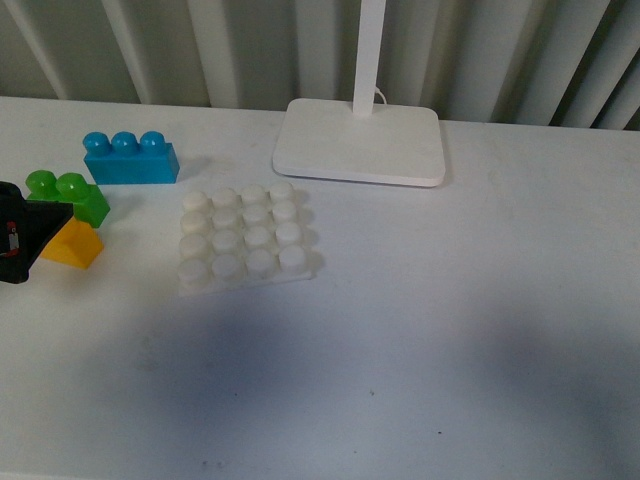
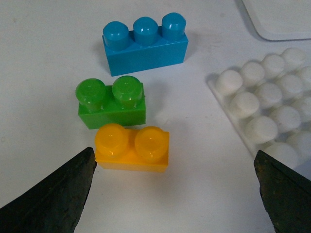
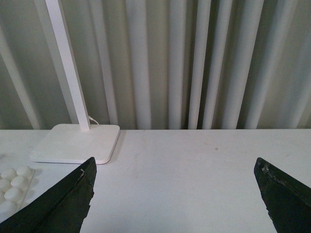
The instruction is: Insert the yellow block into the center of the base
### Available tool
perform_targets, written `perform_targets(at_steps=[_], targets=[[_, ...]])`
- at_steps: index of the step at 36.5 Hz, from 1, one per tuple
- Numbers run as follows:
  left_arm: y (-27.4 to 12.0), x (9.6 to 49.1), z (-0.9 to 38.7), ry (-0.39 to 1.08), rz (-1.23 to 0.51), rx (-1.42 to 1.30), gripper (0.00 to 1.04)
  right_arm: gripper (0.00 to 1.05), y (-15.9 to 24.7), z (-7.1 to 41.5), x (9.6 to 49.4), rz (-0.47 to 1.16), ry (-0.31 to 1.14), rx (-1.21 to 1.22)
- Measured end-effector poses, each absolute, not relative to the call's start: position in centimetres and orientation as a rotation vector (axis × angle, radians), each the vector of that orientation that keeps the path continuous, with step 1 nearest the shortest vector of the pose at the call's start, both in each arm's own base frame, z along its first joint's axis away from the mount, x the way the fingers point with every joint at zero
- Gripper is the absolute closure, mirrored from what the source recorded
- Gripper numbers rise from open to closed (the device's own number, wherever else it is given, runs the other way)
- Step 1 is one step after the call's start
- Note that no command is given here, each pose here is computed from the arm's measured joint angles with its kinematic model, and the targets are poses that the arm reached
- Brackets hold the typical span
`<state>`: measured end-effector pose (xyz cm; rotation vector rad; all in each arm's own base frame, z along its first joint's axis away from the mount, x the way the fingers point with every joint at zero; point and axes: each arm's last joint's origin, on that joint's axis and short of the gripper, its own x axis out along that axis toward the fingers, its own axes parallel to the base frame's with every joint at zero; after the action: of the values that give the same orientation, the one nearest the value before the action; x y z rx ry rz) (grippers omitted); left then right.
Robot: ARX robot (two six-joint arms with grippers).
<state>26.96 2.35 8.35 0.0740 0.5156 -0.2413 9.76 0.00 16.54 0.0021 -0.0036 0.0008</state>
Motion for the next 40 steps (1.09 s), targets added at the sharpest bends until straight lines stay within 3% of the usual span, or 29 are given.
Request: perform_targets(at_steps=[40], targets=[[4.7, 31.1, 4.9, 0.565, -0.292, 0.204, 0.06, 0.09, 0.0, 16.5, 9.8, 0.001, -0.004, 0.002]])
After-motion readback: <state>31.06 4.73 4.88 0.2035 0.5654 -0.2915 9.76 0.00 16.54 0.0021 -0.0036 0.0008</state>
